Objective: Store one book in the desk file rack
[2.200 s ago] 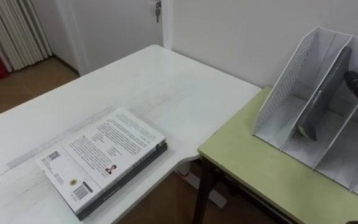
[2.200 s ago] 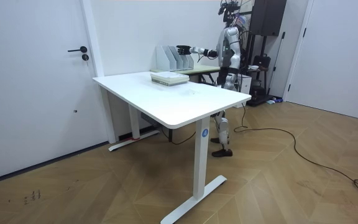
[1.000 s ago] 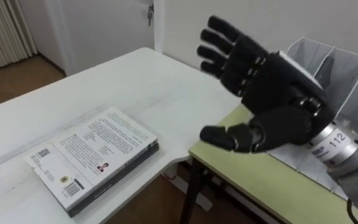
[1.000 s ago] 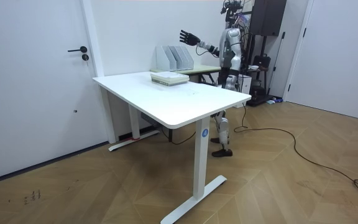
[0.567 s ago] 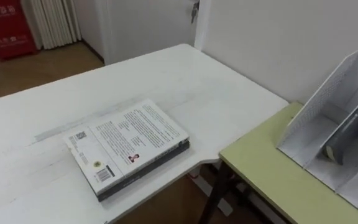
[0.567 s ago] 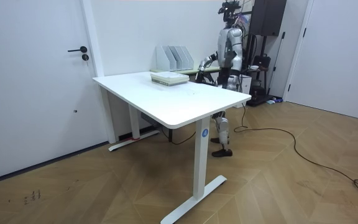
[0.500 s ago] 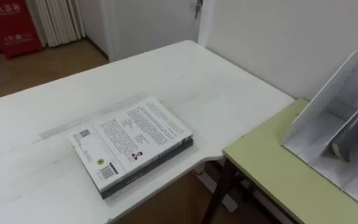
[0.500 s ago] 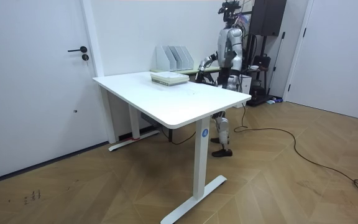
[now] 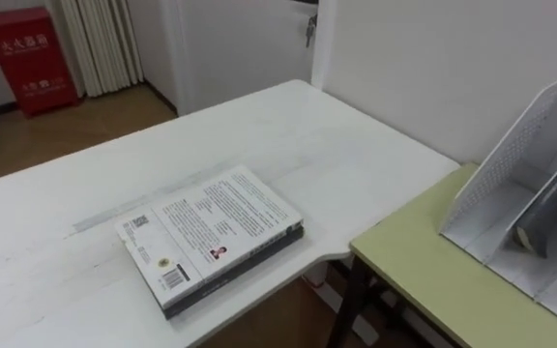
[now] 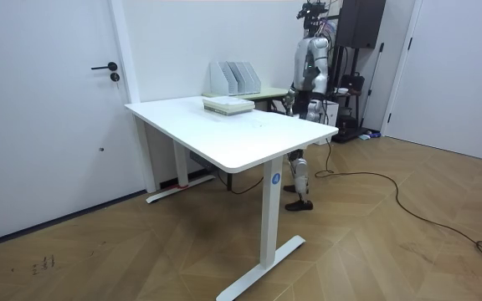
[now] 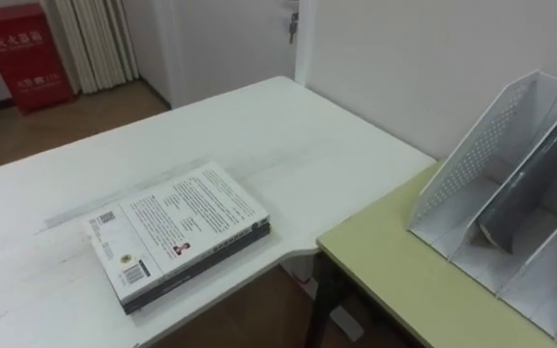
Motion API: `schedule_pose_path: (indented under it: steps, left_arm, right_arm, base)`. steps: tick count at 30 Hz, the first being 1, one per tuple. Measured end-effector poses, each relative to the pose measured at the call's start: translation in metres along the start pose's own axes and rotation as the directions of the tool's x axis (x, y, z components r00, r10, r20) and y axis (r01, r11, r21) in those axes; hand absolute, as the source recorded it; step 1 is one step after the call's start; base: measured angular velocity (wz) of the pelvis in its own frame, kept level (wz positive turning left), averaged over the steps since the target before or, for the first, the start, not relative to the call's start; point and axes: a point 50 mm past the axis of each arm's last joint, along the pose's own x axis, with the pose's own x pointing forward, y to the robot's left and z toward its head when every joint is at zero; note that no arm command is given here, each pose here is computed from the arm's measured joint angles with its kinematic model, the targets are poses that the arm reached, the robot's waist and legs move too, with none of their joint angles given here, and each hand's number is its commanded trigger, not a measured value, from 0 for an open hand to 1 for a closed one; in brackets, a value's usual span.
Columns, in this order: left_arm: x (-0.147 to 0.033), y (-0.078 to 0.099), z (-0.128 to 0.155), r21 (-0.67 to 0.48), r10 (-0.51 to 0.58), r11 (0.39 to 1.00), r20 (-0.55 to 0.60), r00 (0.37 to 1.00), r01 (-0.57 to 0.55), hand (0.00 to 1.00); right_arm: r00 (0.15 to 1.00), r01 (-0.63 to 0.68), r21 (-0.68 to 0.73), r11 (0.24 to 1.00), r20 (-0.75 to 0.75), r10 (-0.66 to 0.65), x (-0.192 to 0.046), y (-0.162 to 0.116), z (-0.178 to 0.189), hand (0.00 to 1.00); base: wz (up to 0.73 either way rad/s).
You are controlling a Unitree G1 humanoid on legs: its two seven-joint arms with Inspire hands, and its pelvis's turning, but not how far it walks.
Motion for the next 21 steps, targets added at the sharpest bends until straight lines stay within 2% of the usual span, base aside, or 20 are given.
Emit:
schedule_pose_path:
  steps: [6, 12, 16, 21]
  left_arm:
    - [0.002, -0.003, -0.009, 0.009, 0.043, 0.999, -0.02, 0.999, -0.043, 0.0]
    - [0.003, -0.004, -0.013, 0.054, 0.087, 0.995, -0.013, 0.996, -0.087, 0.0]
    - [0.003, -0.006, -0.004, 0.16, 0.101, 0.982, 0.033, 0.994, -0.105, 0.0]
    - [0.003, -0.006, -0.004, 0.181, 0.132, 0.974, 0.046, 0.99, -0.138, 0.0]
  right_arm:
    - [0.998, 0.049, 0.201, 0.978, 0.022, -0.055, 0.007, 0.016, 0.004, 0.0]
    - [0.999, 0.01, 0.445, 0.895, 0.031, -0.027, 0.012, 0.034, 0.006, 0.0]
    - [0.999, 0.009, 0.495, 0.869, 0.032, -0.028, 0.012, 0.037, 0.005, 0.0]
    - [0.998, 0.004, 0.556, 0.831, 0.047, -0.036, 0.012, 0.036, 0.007, 0.0]
  base:
    - [-0.04]
    - [0.0]
    - [-0.02]
    - [0.01]
